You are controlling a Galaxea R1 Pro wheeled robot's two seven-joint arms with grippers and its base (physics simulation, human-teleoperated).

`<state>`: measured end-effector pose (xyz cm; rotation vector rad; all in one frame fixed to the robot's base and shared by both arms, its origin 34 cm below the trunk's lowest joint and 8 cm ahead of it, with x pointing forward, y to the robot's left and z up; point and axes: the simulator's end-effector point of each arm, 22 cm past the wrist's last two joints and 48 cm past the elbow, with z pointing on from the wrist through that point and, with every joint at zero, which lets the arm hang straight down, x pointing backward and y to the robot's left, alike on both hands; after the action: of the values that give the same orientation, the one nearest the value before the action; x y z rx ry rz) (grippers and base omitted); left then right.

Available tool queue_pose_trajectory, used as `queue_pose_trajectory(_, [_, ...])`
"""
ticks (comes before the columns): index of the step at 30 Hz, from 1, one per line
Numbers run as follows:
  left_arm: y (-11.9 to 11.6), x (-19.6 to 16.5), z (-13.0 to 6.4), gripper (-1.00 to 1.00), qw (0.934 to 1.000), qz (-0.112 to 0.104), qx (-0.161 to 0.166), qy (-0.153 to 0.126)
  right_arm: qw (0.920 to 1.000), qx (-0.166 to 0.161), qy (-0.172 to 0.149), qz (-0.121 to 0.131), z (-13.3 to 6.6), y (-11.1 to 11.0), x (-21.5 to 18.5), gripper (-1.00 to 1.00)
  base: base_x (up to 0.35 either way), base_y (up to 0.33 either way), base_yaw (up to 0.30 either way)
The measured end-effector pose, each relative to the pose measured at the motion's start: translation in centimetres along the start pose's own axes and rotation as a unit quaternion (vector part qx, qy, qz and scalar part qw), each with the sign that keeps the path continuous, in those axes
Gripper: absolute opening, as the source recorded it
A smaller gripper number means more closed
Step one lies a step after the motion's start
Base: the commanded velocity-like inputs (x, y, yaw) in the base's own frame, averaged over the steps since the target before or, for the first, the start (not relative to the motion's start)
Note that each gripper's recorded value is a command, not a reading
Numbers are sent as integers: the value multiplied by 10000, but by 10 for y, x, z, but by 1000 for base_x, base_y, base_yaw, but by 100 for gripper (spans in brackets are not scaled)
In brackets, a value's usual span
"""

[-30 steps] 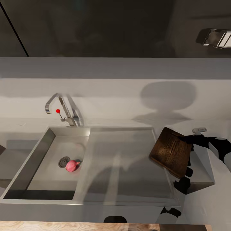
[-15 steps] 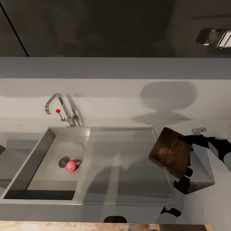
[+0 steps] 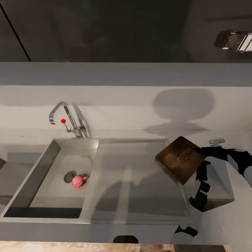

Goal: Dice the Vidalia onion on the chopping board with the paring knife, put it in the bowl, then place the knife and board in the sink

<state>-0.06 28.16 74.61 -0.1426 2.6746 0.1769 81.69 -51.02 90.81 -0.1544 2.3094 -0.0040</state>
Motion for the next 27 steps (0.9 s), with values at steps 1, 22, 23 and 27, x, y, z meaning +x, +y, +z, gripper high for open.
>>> queue_pose_trajectory(1, [0, 0, 0, 100, 10000, 0, -1, 0, 10000, -1, 1, 0, 0, 0, 0, -100, 0, 0, 0])
queue_pose_trajectory(22, [-1, -4, 5, 100, 9999, -17, 4, -116, 9997, -30, 50, 228, -8, 2, 7, -100, 0, 0, -47])
queue_pose_trajectory(23, [-1, -5, 5, 100, 9999, -18, 5, -124, 9997, -31, 55, 238, -9, 2, 8, -100, 0, 0, -65])
queue_pose_trajectory(27, [-1, -6, 6, 100, 9999, -23, 6, -155, 9996, -34, 77, 278, -11, 2, 10, -100, -31, 12, -65])
